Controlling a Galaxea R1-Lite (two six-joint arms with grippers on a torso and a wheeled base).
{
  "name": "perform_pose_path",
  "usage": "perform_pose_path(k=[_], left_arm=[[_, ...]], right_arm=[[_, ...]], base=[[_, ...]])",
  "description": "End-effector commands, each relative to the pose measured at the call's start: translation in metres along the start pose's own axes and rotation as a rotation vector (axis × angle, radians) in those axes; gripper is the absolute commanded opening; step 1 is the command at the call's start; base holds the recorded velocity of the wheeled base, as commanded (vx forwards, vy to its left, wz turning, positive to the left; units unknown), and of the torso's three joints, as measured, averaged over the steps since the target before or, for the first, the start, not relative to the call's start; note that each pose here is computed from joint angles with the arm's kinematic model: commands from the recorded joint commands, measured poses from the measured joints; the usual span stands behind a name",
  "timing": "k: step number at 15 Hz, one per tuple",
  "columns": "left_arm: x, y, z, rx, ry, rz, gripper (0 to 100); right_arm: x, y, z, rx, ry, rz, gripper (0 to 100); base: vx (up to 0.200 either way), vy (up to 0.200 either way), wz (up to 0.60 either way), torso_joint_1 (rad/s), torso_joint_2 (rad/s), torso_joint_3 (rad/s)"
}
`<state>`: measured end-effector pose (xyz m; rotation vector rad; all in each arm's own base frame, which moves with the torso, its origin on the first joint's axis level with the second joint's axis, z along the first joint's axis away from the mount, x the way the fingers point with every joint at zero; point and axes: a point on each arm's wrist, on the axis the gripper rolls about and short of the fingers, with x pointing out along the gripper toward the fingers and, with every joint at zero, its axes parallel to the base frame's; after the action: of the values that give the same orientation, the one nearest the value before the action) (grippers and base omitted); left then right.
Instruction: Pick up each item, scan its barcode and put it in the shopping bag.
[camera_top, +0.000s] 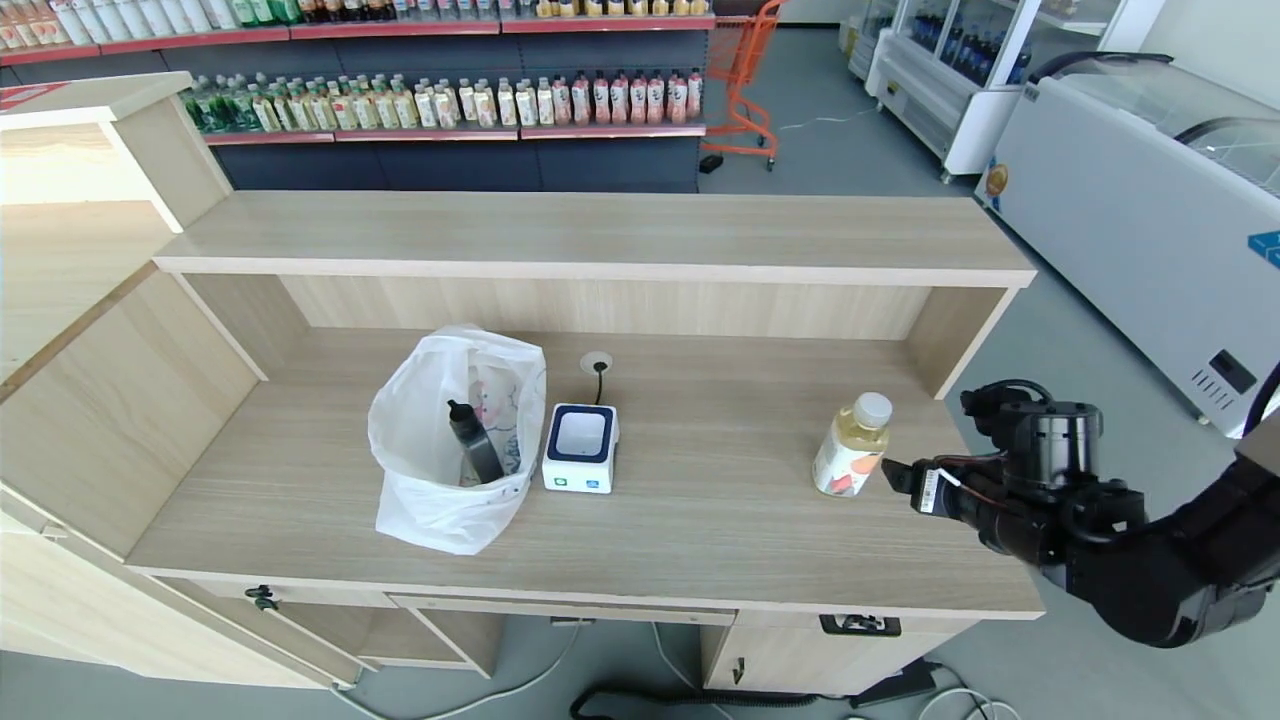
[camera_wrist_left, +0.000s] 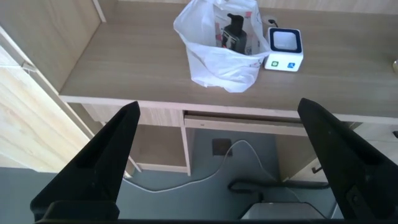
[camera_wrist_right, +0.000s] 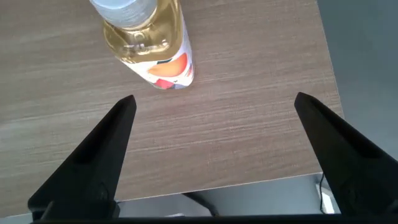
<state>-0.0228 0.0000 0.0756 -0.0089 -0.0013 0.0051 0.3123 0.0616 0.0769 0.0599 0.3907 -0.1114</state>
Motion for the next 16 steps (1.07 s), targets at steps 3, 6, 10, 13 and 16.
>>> perform_pose_path(k=[3, 6, 10, 13, 16], left_arm=[[0.000, 0.000, 0.000, 0.000, 0.001, 0.001, 100], [0.000, 0.000, 0.000, 0.000, 0.001, 0.001, 100], [0.000, 0.000, 0.000, 0.000, 0.001, 0.000, 100], [0.000, 0.000, 0.000, 0.000, 0.001, 0.001, 100], [0.000, 0.000, 0.000, 0.000, 0.001, 0.001, 100]], right_arm=[[0.041, 0.021, -0.020, -0.120, -0.009, 0.029, 100], [0.061, 0.041, -0.015, -0.153, -0.055, 0.059, 100], [0.084, 0.058, -0.022, -0.190, -0.071, 0.081, 100], [0.097, 0.070, -0.027, -0.221, -0.089, 0.100, 100], [0.108, 0.076, -0.029, -0.267, -0.103, 0.106, 100]], base=[[0.000, 0.000, 0.00, 0.000, 0.00, 0.000], [0.000, 0.000, 0.00, 0.000, 0.00, 0.000], [0.000, 0.000, 0.00, 0.000, 0.00, 0.000], [0.000, 0.000, 0.00, 0.000, 0.00, 0.000], [0.000, 0.000, 0.00, 0.000, 0.00, 0.000]])
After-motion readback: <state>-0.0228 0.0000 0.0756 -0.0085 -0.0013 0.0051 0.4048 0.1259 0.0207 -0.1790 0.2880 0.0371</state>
